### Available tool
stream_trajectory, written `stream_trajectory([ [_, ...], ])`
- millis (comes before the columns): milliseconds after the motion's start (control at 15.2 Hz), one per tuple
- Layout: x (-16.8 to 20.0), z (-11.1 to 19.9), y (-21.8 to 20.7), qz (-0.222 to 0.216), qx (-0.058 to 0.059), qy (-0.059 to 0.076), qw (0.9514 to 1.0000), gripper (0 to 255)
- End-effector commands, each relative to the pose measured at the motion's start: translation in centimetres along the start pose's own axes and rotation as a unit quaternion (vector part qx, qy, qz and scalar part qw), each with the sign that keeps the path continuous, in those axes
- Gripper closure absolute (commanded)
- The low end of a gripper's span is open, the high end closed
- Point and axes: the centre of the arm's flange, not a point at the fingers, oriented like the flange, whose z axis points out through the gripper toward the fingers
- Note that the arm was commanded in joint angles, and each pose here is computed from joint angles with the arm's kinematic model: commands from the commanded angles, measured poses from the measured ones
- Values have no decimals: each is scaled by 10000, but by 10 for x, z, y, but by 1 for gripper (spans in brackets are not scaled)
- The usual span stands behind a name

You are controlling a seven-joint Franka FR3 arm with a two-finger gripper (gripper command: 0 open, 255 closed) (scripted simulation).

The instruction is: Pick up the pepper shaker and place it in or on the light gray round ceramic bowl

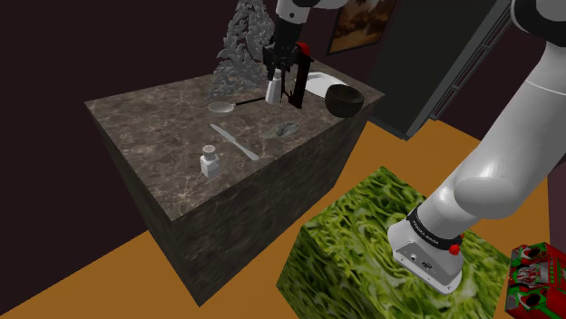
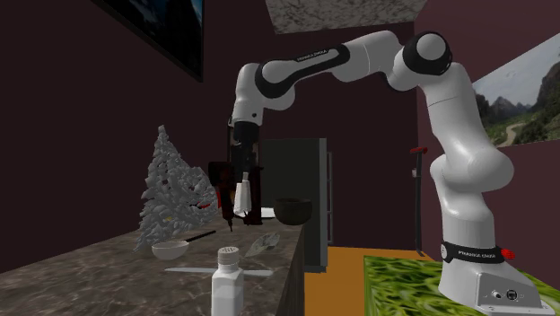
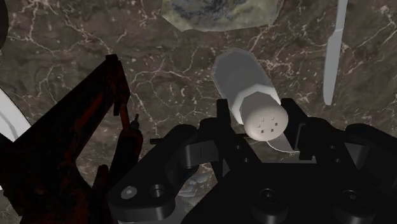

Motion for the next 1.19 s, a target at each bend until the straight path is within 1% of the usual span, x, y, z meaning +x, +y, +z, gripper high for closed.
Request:
stream_trajectory([
  [0, 1, -11, -1, 0, 1, -1, 10000, 255],
  [726, 4, -66, -6, 0, 1, -1, 10000, 255],
  [1122, -14, -82, 70, 0, 1, -1, 10000, 255],
])
